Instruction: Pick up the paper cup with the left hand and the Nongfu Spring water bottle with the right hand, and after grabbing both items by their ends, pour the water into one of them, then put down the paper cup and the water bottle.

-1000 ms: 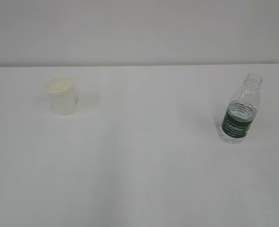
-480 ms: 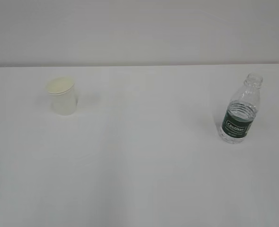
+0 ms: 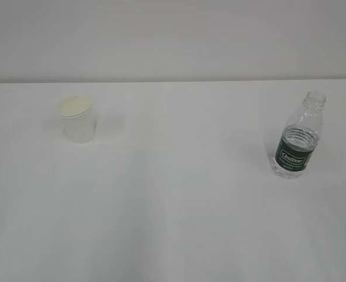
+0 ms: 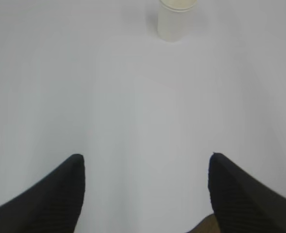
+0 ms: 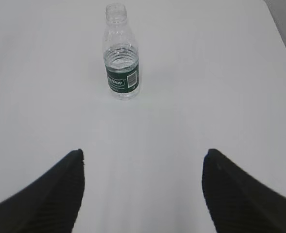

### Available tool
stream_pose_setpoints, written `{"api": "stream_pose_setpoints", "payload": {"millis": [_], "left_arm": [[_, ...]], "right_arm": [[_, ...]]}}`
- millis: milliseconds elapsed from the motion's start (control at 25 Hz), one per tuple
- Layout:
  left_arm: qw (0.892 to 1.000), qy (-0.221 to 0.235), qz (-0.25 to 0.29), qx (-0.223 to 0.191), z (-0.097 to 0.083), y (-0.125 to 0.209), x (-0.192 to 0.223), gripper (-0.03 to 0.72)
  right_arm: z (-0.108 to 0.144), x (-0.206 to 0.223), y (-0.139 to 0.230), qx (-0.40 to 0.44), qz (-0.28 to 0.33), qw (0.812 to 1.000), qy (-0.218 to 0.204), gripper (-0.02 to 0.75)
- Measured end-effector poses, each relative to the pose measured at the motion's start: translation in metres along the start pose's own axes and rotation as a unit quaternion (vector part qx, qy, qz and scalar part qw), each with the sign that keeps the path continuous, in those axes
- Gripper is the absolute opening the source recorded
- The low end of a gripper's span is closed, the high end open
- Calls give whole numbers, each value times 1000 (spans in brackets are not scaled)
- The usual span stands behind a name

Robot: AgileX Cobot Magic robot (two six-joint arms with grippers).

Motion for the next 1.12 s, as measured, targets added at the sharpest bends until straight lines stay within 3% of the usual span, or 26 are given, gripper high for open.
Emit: {"api": "stream_pose_setpoints", "payload": {"millis": [480,800,1120], "left_arm": [[997,-21,-68,-3,12,-49,35,567],[993,-40,-109,8,21,-73,58,567],[994,-47,-102,8,26,-58,112,566]], "right_arm": [[11,29,-39,-29,-62,998,-15,563],[15,63,-36,-37,-106,993,-29,563],[19,81,-40,-44,-133,989,-37,563]]}}
Point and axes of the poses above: a point on each arm's last joint axis where the gripper is mounted, x pointing out along that axis toward the gripper, z along the wrist's bending axis when the last joint is at zero, y = z × x, the point moved 7 cm from there along x, pointing out along that axis toward the gripper, and after that the axes turned 12 degrees about x, right-handed, at the moved point
